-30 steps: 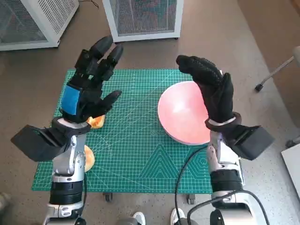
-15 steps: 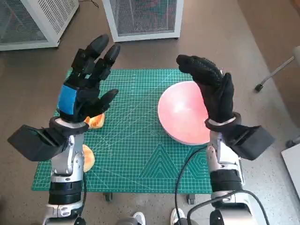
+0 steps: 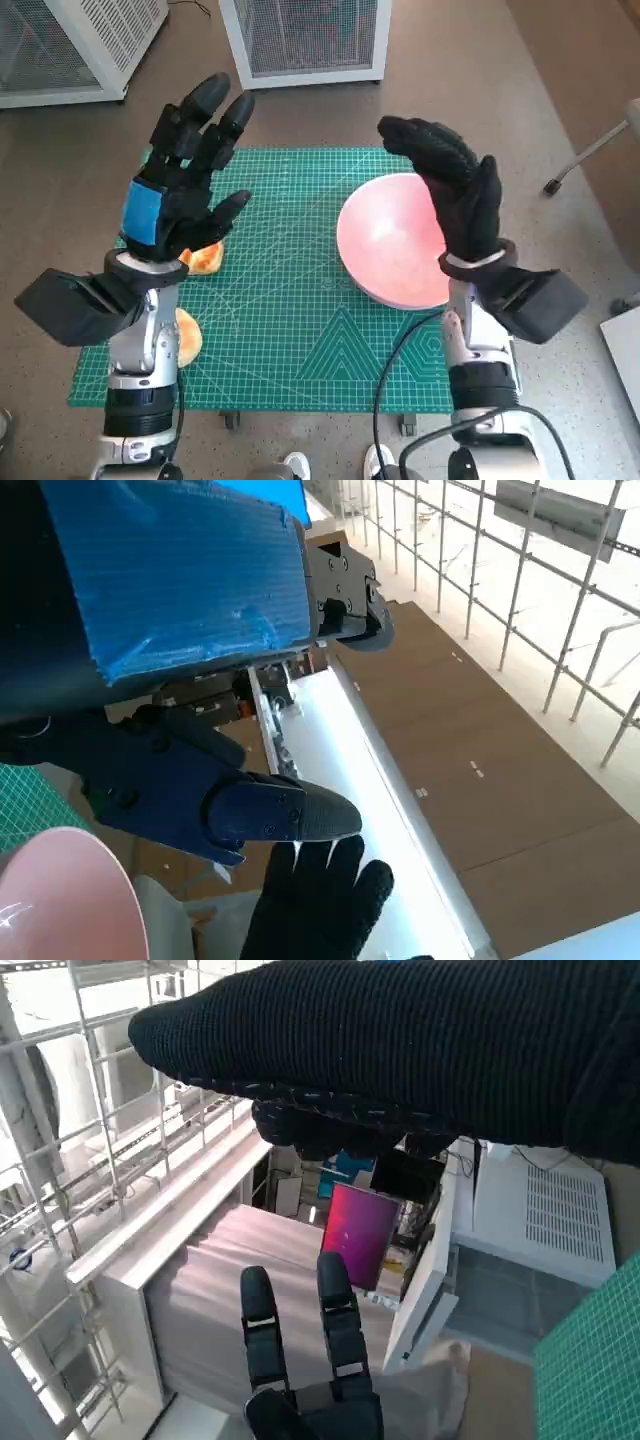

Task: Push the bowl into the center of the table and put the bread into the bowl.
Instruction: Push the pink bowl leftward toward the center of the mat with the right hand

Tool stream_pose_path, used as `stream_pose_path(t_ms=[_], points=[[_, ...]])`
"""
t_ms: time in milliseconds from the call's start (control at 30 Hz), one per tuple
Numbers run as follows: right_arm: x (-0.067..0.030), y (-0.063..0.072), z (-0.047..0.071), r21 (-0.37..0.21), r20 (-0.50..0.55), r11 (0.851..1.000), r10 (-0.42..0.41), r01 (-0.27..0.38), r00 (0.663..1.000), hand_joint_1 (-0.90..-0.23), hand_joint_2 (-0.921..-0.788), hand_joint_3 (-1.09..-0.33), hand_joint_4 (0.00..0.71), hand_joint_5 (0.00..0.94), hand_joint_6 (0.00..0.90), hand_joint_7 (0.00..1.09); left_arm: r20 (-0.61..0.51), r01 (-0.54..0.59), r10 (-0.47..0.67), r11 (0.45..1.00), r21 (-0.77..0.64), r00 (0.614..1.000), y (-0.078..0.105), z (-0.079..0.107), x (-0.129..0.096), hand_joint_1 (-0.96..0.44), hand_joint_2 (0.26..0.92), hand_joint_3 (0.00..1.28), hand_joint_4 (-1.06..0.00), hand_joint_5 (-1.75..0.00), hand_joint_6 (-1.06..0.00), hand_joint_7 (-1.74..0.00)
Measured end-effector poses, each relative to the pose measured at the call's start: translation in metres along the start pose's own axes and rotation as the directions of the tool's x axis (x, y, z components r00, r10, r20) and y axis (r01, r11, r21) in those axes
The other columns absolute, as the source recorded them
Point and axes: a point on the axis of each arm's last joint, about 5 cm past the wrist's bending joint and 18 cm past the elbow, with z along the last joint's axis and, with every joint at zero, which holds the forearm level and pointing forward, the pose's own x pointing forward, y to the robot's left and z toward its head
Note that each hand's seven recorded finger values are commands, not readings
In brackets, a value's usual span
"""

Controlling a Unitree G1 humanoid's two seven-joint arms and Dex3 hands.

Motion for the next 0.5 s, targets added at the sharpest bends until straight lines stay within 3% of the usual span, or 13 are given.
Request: stream_pose_path(t_ms=[233, 500], points=[[-0.0127, -0.027, 0.0, -0.05, -0.052, 0.992, -0.121, 0.118, 0.991, -0.569, -0.921, -0.71, 0.222, 0.0, 0.326, 0.02, -0.001, -0.004, 0.004, 1.0, 0.003, 1.0, 0.0, 0.0, -0.004, -0.55, 0.921, 0.28, -0.3, 0.0, -0.13, -0.43], [-0.0245, -0.046, -0.003, -0.163, -0.128, 0.947, -0.297, 0.276, 0.946, -0.57, -0.921, -0.714, 0.22, 0.0, 0.32, 0.02, 0.001, -0.009, 0.009, 1.0, 0.007, 1.0, -0.001, -0.001, -0.005, -0.56, 0.921, 0.28, -0.3, 0.0, -0.13, -0.43]])
